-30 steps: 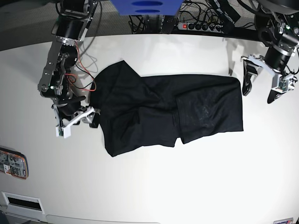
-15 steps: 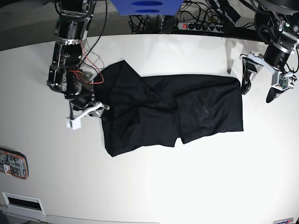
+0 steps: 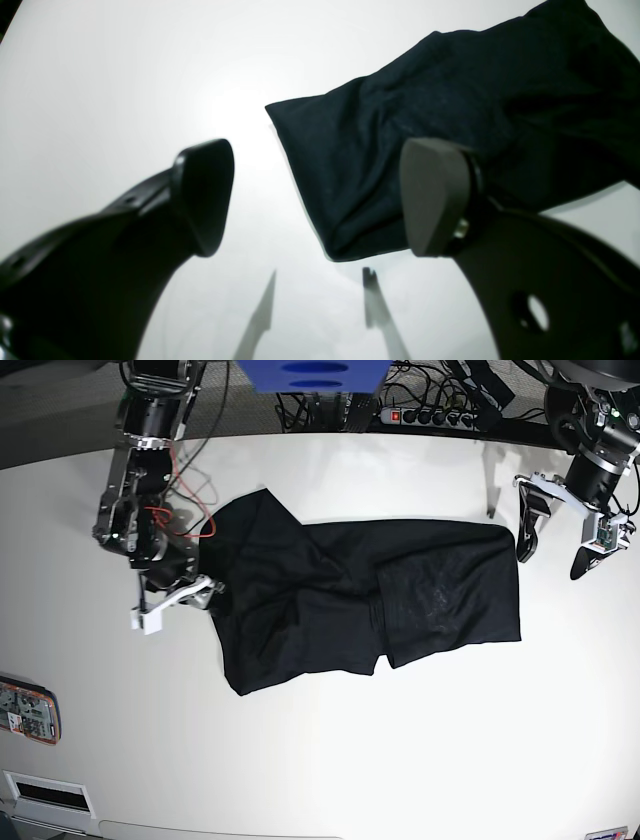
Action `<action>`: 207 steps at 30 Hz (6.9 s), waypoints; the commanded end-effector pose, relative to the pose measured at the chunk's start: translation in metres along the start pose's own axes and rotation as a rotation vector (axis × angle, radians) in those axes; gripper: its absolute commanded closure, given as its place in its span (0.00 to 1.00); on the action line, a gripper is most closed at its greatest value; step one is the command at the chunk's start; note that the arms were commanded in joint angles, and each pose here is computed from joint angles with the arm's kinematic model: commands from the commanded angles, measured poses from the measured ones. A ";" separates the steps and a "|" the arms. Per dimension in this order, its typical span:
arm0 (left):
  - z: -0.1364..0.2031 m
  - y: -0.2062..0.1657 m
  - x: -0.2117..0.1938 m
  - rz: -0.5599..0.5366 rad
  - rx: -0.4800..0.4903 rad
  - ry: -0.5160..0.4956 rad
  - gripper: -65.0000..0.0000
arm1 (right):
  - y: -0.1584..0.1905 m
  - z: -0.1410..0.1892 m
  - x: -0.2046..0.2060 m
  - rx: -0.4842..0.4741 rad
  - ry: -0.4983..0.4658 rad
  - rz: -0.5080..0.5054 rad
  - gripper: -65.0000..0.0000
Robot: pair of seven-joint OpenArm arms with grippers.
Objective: Fold the T-shirt properly
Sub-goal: 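Drag the folded shirt's edge with the right gripper to tidy the bundle, then grasp the shirt's end with the right gripper and lift it over the body, then lay the lifted end onto the shirt and press it flat with the right gripper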
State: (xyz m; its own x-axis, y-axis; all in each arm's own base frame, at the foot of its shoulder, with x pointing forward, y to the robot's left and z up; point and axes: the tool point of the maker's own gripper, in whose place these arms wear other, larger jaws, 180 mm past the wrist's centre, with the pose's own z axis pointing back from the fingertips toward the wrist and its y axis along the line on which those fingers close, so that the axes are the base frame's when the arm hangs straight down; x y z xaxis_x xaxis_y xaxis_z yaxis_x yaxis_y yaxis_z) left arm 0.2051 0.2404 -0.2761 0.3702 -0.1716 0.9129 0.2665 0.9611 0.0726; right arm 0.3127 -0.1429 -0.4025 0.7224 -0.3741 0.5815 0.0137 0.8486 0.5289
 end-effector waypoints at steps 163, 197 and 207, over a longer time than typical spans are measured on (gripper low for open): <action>-0.011 -0.037 -0.001 0.040 -0.108 -0.020 0.24 | 0.279 -0.053 -0.082 -0.144 -0.023 1.359 0.71; -0.012 -0.036 0.000 0.036 -0.107 -0.023 0.24 | 0.253 -0.026 -0.016 -0.225 -0.137 1.155 0.53; -0.013 -0.041 -0.001 0.039 -0.121 -0.020 0.24 | 0.204 -0.056 -0.092 -0.240 0.077 1.225 0.53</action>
State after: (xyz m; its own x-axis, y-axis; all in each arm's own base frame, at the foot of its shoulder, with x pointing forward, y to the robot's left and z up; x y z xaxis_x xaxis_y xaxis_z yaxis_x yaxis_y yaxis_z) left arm 0.2025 0.2011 -0.2962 0.4051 -0.1390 0.9037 0.3463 0.9381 -0.0109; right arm 0.2829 0.0750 -0.3956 0.4152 0.7373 0.5330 -0.5817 0.6656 -0.4676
